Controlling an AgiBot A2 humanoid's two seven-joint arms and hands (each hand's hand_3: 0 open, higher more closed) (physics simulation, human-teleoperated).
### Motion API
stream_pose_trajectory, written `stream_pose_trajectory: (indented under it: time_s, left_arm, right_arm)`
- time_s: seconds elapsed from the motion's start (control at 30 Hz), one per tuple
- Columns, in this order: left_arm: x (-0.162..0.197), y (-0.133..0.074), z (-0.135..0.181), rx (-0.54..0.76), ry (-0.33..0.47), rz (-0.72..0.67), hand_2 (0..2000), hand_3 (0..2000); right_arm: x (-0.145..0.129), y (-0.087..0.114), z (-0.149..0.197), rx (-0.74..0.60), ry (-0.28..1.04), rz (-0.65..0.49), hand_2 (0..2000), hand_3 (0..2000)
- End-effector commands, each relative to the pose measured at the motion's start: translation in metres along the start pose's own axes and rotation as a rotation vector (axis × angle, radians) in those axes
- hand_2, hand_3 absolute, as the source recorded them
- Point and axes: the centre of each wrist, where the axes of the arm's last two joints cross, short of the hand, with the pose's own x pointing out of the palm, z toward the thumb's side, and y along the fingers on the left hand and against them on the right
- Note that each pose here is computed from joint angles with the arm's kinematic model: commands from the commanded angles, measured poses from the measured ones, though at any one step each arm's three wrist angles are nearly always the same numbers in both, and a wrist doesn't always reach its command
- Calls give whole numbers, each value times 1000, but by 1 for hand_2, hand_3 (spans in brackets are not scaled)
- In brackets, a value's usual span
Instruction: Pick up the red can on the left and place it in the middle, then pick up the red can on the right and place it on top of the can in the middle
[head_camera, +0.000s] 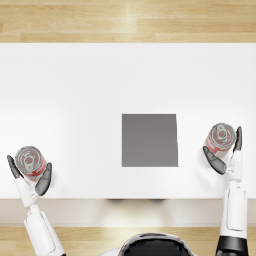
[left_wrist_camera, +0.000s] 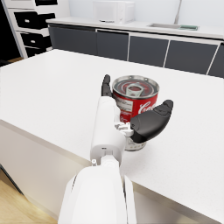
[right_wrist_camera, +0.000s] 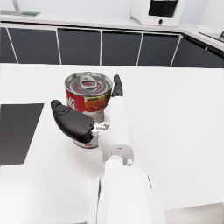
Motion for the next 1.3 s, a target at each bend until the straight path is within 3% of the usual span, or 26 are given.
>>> stream_pose_trajectory:
  time_s: [0.03,0.47,0.5,0.53,0.6,0.63,0.93,1.3]
  left_arm:
    - [-1,9,-6,-25,0,3,0,0]
    - [1,28,-17,-70,-8,7,0,0]
    - [-1,27,-16,-66,-10,14,1361,327]
    - [0,22,-19,-76,-10,-4,2000,653]
    - [-1,26,-12,-47,-12,-20,2000,1307]
    - [3,25,-6,-24,-11,-32,2000,1520]
    - [90,21,57,215,-4,-366,2000,1520]
    - [174,30,73,243,-42,-609,2000,1520]
  right_arm:
    - [-3,-9,-9,44,-9,-17,0,0]
    - [6,-23,-11,62,-37,-14,0,0]
    - [4,-21,-10,56,-39,-20,1361,327]
    - [3,-22,-8,48,-42,-3,2000,653]
    - [3,-21,-4,31,-47,31,2000,1307]
    - [2,-22,-1,19,-51,26,2000,1520]
    - [39,-14,71,-262,-33,176,2000,1520]
    - [68,-12,106,-387,-51,267,2000,1520]
